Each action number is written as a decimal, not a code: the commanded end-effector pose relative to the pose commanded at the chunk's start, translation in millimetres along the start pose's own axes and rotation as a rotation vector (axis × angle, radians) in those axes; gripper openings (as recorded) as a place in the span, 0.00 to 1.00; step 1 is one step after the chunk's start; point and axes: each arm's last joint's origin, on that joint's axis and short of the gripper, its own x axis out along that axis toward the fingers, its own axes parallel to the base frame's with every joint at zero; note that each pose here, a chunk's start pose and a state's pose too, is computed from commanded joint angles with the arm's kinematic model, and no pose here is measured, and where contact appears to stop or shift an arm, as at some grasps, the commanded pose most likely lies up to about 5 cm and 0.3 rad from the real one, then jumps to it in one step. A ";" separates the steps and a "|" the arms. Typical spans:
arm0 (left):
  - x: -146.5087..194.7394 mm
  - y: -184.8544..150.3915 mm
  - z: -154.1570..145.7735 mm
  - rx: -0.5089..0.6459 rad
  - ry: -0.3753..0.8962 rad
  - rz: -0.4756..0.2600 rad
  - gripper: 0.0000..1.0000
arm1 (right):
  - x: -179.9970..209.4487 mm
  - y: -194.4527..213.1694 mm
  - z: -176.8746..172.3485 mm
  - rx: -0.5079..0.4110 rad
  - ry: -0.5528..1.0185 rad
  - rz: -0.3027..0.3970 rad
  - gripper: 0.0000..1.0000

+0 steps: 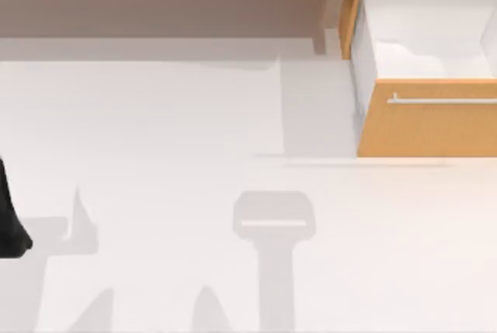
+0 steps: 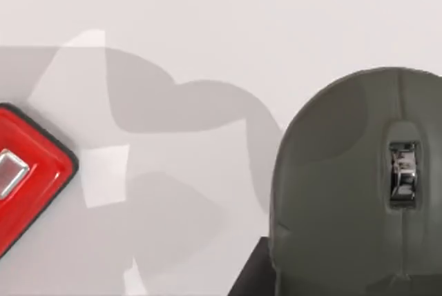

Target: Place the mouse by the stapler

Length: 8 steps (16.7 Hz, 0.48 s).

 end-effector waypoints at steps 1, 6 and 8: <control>0.0 0.0 0.0 0.000 0.000 0.000 1.00 | 0.6 -0.1 0.0 0.000 -0.001 -0.001 0.00; 0.0 0.0 0.0 0.000 0.000 0.000 1.00 | 10.1 1.5 -3.4 0.003 0.025 0.018 0.00; 0.0 0.0 0.0 0.000 0.000 0.000 1.00 | 17.5 3.6 -7.1 0.006 0.052 0.039 0.00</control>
